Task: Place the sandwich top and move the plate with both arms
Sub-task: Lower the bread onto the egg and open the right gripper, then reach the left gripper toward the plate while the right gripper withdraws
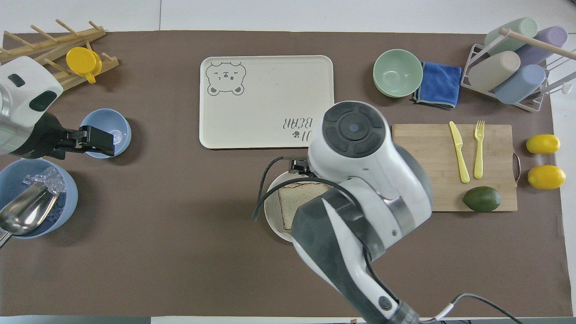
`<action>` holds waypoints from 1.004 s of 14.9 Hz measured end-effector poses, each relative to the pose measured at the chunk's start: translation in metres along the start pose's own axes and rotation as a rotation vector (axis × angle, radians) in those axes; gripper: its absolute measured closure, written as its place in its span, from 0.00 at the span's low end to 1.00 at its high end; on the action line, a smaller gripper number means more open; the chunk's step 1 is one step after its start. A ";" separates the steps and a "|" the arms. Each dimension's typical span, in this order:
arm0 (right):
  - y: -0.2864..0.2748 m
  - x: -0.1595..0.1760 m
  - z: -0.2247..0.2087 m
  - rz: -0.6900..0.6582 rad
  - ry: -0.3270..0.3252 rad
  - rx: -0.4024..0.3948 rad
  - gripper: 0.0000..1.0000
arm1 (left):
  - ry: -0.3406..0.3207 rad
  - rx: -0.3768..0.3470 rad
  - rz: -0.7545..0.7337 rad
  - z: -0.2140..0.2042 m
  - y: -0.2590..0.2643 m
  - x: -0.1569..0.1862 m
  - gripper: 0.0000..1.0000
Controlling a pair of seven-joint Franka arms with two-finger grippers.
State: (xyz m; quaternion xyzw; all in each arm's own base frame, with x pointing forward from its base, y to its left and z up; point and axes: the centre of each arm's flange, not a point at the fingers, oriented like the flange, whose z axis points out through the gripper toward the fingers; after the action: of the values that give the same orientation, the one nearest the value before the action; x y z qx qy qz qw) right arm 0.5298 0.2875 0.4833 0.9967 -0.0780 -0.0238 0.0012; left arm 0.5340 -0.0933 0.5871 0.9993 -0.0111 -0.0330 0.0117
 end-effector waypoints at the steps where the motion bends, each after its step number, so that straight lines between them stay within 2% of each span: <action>1: 0.027 0.014 -0.012 0.018 0.008 0.008 0.00 | -0.001 0.000 0.001 0.001 0.000 0.000 0.00; 5: 0.131 0.051 -0.046 0.007 0.011 0.017 0.00 | -0.008 -0.034 -0.004 0.020 0.018 -0.001 0.00; 8: 0.200 0.062 -0.073 -0.060 -0.027 0.009 0.00 | 0.002 -0.059 -0.021 0.051 0.066 -0.010 0.00; 12: 0.263 0.066 -0.120 -0.126 -0.084 0.002 0.00 | 0.001 -0.095 -0.004 0.101 0.132 -0.033 0.00; 15: 0.287 0.070 -0.117 -0.147 -0.093 0.006 0.00 | 0.034 -0.109 -0.042 0.153 0.173 -0.049 0.00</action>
State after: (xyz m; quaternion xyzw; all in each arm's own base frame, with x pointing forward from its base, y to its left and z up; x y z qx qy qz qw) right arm 0.5600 -0.0073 0.5981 0.9975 -0.0045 -0.0697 -0.0072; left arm 0.4709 -0.2683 0.4421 0.9976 0.0117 -0.0168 0.0657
